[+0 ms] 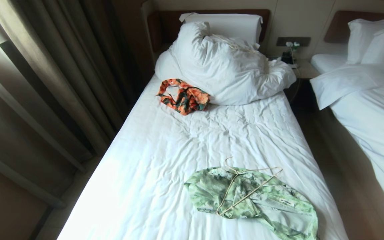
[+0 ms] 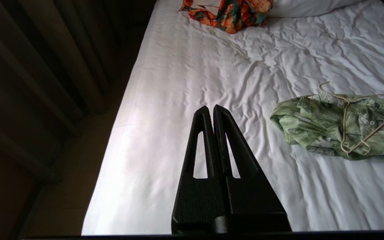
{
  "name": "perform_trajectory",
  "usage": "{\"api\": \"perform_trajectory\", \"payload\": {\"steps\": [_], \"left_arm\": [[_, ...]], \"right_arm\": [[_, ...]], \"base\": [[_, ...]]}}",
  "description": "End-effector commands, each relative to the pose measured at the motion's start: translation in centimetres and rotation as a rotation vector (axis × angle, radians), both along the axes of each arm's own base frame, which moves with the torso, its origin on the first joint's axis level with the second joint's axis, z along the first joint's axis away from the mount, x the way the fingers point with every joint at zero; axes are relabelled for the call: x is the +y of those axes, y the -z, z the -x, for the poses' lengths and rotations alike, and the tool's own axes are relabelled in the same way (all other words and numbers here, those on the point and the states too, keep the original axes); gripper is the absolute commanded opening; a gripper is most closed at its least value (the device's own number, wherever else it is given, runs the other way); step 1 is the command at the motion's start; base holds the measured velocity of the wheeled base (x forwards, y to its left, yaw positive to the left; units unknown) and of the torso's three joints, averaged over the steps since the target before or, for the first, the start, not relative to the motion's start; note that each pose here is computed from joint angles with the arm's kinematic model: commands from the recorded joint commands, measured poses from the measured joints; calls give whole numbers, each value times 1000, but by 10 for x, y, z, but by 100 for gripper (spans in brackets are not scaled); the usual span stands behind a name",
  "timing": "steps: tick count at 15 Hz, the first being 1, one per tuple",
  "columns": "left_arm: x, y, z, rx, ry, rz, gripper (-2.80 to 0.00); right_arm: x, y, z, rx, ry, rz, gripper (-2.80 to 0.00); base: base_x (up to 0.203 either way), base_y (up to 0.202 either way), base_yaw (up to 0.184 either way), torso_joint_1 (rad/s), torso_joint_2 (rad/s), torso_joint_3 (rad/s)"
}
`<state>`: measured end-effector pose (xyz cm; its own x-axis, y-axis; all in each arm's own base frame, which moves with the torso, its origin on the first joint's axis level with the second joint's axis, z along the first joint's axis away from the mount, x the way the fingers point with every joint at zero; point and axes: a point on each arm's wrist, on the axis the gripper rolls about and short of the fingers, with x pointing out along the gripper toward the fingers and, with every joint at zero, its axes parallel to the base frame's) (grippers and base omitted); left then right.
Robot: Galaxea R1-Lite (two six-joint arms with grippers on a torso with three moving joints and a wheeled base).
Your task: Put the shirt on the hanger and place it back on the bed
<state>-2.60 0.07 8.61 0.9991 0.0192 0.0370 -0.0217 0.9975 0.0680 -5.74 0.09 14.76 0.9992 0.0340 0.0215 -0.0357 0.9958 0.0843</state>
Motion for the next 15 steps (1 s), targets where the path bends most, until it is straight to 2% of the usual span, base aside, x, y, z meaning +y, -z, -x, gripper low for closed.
{"api": "perform_trajectory", "payload": {"steps": [1,3,5,8,12,15], "left_arm": [[0,5,-1,18,0,-7,-280],[-1,10,-2,45,38,-33,-280],[-1,11,-2,57,53,-32,-280],[-1,11,-2,52,46,-7,-280],[-1,11,-2,53,40,33,-280],[-1,11,-2,51,32,35,-280]], "right_arm": [[1,30,-15,-45,-25,39,-280],[1,56,-30,-39,-31,97,-280],[0,63,-34,-71,-9,149,-280],[0,72,-34,17,5,168,-280],[0,72,-34,36,14,126,-280],[0,72,-34,34,14,122,-280]], "base": [[0,0,0,0,0,0],[0,0,0,0,0,0],[0,0,0,0,0,0],[0,0,0,0,0,0],[0,0,0,0,0,0],[0,0,0,0,0,0]]}}
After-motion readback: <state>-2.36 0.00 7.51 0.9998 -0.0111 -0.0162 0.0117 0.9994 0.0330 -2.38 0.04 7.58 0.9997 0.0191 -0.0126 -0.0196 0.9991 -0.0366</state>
